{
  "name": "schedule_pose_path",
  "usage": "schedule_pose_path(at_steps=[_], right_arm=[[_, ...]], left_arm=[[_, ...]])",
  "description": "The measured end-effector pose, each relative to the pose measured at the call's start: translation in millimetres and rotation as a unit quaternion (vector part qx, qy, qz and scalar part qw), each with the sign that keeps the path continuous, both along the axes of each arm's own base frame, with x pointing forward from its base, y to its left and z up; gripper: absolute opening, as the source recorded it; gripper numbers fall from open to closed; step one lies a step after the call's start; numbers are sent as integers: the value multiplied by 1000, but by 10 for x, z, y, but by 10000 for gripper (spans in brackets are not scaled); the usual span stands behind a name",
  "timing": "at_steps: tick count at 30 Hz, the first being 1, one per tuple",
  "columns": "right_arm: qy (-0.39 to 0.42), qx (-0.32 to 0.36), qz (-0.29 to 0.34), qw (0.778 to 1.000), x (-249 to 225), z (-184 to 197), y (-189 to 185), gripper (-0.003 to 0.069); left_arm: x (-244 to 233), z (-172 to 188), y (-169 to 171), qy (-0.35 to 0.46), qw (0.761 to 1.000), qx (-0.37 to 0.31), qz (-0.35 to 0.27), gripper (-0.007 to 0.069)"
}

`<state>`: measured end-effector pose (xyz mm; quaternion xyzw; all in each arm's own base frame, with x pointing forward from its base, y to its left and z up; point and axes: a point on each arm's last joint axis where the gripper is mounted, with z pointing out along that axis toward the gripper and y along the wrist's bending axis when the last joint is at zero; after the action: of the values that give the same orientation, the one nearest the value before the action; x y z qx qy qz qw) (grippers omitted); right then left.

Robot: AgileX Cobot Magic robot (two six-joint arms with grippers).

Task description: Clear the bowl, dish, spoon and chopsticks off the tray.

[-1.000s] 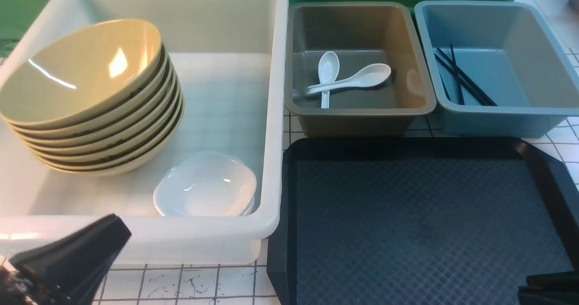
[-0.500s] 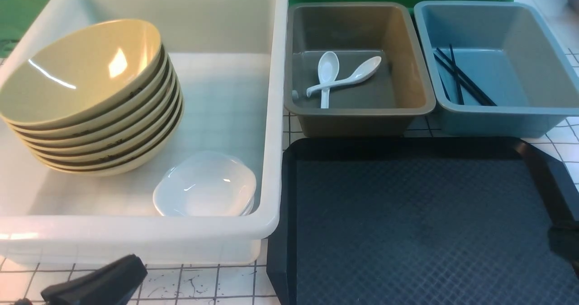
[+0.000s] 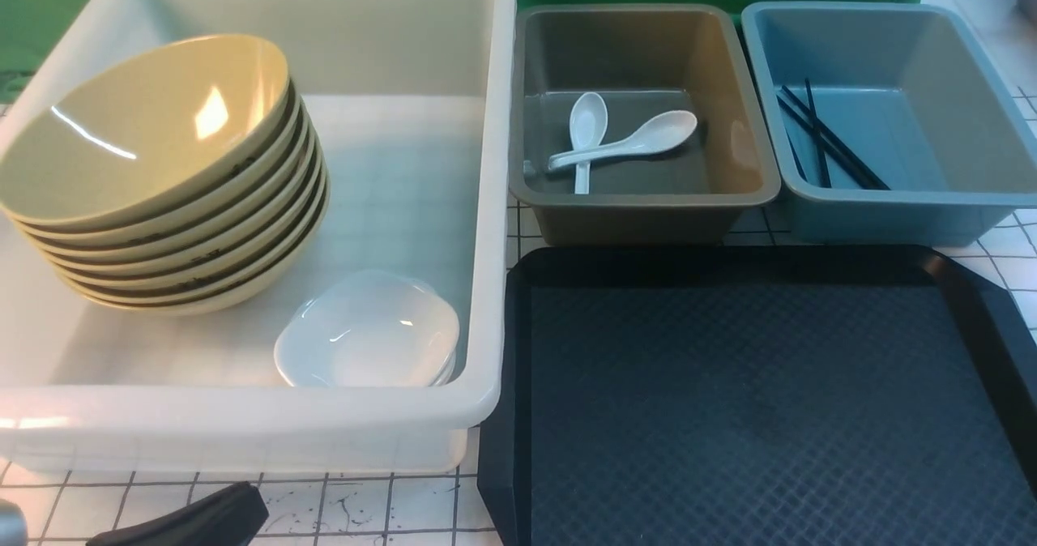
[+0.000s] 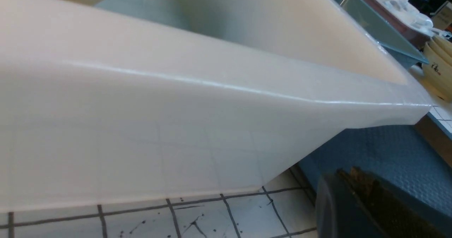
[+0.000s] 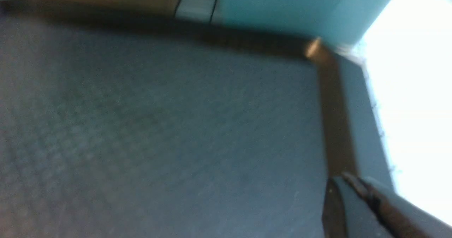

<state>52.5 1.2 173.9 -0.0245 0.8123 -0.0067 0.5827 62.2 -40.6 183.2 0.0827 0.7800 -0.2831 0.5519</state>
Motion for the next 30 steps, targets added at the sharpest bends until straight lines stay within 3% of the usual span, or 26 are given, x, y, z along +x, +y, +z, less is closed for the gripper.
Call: schedule_pose_path(at_steps=[30], right_arm=[[-6, -9, 1, 1000, -9, 5, -2, 29]], left_arm=[[-1, -8, 2, 3, 1000, 3, 0, -1]])
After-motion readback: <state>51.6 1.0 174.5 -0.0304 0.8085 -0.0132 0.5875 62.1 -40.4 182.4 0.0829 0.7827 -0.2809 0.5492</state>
